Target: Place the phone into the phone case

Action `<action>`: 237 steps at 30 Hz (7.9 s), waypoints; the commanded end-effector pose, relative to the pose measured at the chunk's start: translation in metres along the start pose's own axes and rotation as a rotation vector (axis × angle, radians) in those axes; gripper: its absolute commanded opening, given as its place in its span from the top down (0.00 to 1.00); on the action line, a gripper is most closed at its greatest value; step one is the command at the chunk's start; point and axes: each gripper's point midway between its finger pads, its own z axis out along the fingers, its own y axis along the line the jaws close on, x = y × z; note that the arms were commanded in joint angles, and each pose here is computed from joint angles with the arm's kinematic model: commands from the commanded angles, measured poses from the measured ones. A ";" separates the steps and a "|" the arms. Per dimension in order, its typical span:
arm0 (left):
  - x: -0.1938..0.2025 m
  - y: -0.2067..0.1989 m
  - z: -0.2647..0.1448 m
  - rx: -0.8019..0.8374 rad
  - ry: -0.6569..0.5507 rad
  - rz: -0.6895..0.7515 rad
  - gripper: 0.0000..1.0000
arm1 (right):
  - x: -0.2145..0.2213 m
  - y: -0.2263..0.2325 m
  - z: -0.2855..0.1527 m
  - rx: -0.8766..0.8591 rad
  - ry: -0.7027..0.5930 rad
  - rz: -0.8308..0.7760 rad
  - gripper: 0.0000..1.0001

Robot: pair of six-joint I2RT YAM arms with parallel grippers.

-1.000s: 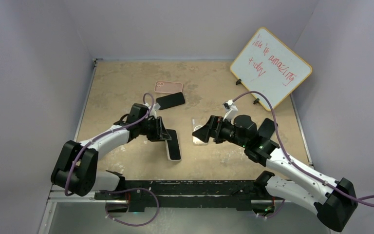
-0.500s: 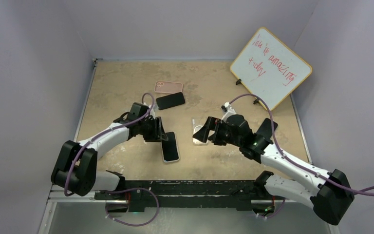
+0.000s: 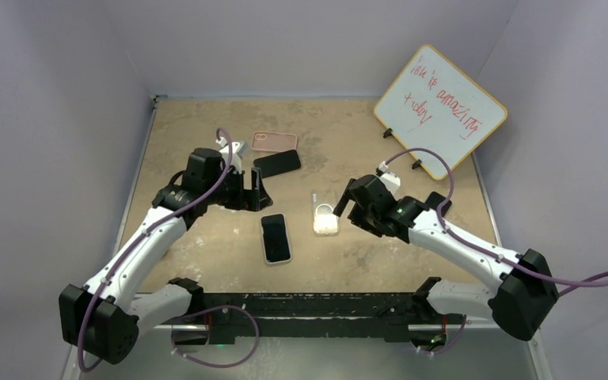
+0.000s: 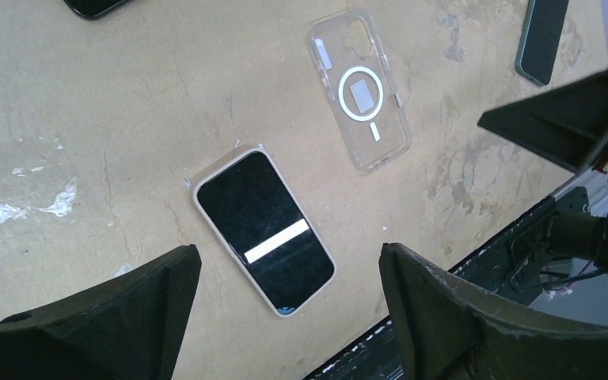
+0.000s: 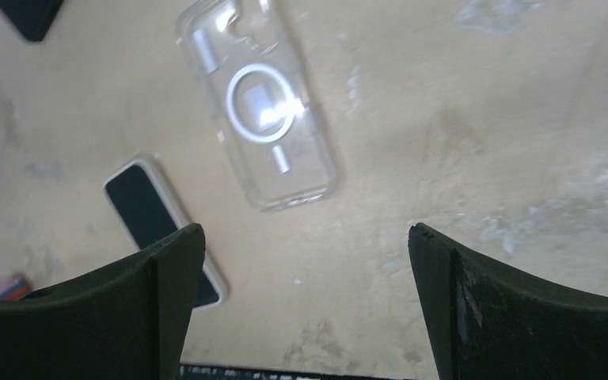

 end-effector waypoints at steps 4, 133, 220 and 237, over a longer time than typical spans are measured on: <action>-0.002 -0.006 -0.016 0.033 -0.006 0.138 0.13 | -0.061 -0.070 -0.009 0.403 -0.242 0.007 0.01; -0.006 0.003 -0.024 -0.005 -0.092 0.155 0.09 | -0.007 -0.143 0.084 0.452 0.156 -0.276 0.21; -0.014 0.010 -0.036 -0.064 -0.150 0.136 0.02 | -0.010 0.045 0.095 -0.096 -0.343 -0.559 0.71; -0.014 0.010 -0.036 -0.061 -0.150 0.135 0.02 | 0.007 0.024 0.100 -0.002 -0.335 -0.534 0.55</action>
